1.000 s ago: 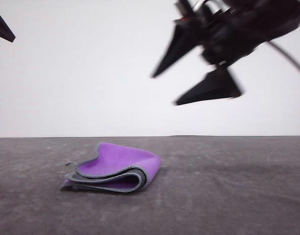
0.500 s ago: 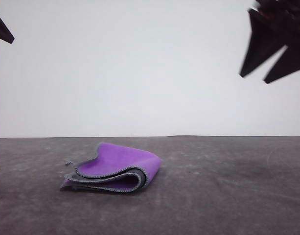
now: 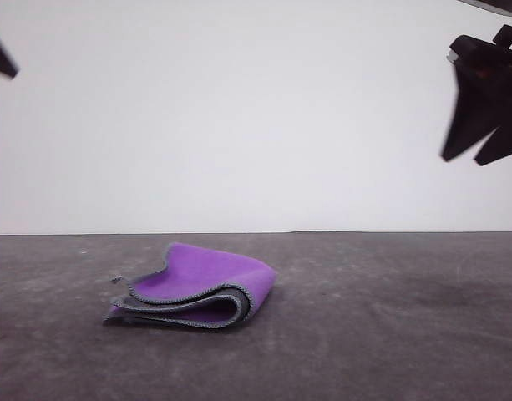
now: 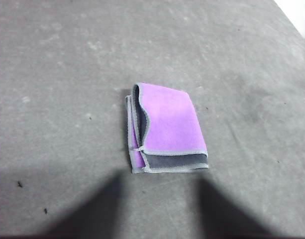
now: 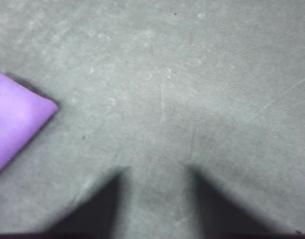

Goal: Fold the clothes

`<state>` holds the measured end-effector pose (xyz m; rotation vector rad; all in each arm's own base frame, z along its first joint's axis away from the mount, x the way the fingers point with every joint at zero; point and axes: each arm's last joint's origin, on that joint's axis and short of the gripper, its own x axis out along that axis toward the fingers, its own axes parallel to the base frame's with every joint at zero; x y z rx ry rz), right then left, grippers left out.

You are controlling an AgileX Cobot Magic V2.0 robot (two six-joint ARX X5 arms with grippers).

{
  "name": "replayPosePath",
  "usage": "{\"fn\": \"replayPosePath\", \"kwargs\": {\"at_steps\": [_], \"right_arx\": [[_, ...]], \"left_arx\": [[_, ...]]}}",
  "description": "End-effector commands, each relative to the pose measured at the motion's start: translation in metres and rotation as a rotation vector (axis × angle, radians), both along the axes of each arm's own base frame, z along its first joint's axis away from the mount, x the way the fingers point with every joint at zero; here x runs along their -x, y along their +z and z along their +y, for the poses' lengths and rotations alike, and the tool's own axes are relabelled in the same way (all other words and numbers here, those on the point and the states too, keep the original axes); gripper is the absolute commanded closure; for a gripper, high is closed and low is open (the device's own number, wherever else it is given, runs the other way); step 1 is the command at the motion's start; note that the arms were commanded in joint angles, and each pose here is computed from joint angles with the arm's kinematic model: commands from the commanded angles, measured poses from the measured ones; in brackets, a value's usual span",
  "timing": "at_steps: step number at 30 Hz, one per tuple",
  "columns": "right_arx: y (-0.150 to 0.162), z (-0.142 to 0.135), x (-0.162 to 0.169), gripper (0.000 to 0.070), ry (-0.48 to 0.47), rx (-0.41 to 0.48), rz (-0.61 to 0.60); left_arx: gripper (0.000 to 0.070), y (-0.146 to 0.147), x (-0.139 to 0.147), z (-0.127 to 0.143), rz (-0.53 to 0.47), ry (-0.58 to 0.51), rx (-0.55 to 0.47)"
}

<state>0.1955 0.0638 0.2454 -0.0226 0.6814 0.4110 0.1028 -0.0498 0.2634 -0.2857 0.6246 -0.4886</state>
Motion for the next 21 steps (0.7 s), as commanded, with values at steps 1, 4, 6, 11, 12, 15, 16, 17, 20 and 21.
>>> {"fn": "replayPosePath", "kwargs": {"at_steps": [1,4,6,11,12,15,16,17,20,21], "right_arx": [[0.0026,0.0021,-0.0012,0.0689,0.015,-0.015,-0.005],[0.0031,0.0024,-0.0014,0.0689,0.021,-0.02,-0.01],[0.0036,0.0025,-0.0017,0.0689,0.02,-0.022,-0.016],[0.0038,0.0024,-0.0019,0.0689,0.017,-0.02,-0.019],[0.0038,0.0024,-0.0019,0.0689,0.017,-0.02,-0.019],[0.0038,0.0024,-0.0019,0.0689,0.017,-0.02,-0.019],[0.0038,0.0024,-0.0019,0.0689,0.017,-0.02,-0.019],[0.0038,0.0024,-0.0019,0.0689,0.016,-0.02,-0.019],[0.0038,0.0024,-0.0019,0.0689,0.016,-0.02,-0.019],[0.0038,0.0024,-0.0019,0.0689,0.016,-0.019,-0.019]], "left_arx": [[0.07,0.0021,-0.0011,-0.0008,-0.017,-0.003,0.001],[0.07,0.0018,-0.0009,-0.0008,-0.014,-0.003,-0.001],[0.07,0.0018,-0.0009,-0.0008,-0.014,-0.003,-0.001],[0.07,0.0018,-0.001,-0.0008,-0.014,-0.003,-0.001],[0.07,0.0018,-0.001,-0.0008,-0.014,-0.004,-0.001],[0.07,0.0018,-0.001,-0.0008,-0.014,-0.004,-0.001],[0.07,0.0019,-0.001,-0.0007,-0.015,-0.003,-0.001],[0.07,0.0019,-0.001,-0.0005,-0.016,-0.003,-0.003],[0.07,0.0003,-0.0016,0.0022,-0.077,-0.033,-0.086],[0.07,-0.001,-0.0016,0.0038,-0.101,-0.035,-0.107]]}}
